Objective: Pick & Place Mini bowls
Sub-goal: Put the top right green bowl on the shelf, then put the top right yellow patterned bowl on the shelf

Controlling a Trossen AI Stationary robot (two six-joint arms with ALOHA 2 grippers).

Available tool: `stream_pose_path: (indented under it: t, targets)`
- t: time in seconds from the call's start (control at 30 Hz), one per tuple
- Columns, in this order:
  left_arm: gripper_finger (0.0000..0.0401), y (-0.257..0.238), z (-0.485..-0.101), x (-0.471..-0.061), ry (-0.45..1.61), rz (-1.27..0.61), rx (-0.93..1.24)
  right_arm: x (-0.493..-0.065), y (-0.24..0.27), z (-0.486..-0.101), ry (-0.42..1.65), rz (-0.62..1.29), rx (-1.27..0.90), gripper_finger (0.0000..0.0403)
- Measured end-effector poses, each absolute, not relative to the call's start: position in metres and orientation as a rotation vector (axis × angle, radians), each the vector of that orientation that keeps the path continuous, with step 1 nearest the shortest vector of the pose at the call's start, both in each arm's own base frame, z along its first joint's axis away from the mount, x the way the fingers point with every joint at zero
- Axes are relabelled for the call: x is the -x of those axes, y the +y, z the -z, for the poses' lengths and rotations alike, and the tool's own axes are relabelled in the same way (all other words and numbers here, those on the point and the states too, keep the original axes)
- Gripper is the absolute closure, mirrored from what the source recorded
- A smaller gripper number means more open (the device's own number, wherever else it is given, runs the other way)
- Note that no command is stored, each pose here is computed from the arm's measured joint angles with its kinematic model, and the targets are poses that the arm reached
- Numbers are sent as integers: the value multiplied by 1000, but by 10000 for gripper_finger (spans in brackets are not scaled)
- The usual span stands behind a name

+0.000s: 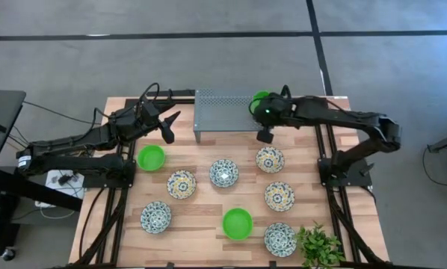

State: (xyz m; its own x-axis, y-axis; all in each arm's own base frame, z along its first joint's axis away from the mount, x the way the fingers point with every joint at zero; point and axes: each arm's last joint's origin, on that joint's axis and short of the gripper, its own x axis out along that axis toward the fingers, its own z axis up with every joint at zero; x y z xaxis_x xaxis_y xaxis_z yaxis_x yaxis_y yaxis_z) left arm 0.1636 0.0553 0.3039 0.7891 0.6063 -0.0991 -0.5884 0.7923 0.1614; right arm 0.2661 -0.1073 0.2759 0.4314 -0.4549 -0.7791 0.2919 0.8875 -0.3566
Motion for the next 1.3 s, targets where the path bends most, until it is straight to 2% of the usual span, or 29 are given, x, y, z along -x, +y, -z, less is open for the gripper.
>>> stream_pose_path:
  t: [0.3,0.73,1.0,1.23,1.3]
  targets:
    - [246,55,-304,-164,150,-643,-124,-288,-125,-282,1118,390,107,392]
    - [251,55,-304,-164,151,-643,-124,-309,-135,-276,1241,370,124,330]
    - [253,55,-301,-163,179,-641,-126,-316,-127,-305,1186,357,150,293]
    - [259,55,-300,-163,176,-641,-75,-316,-91,-343,1213,280,171,277]
    - [262,54,-299,-164,182,-590,-67,-311,-79,-350,1260,272,145,275]
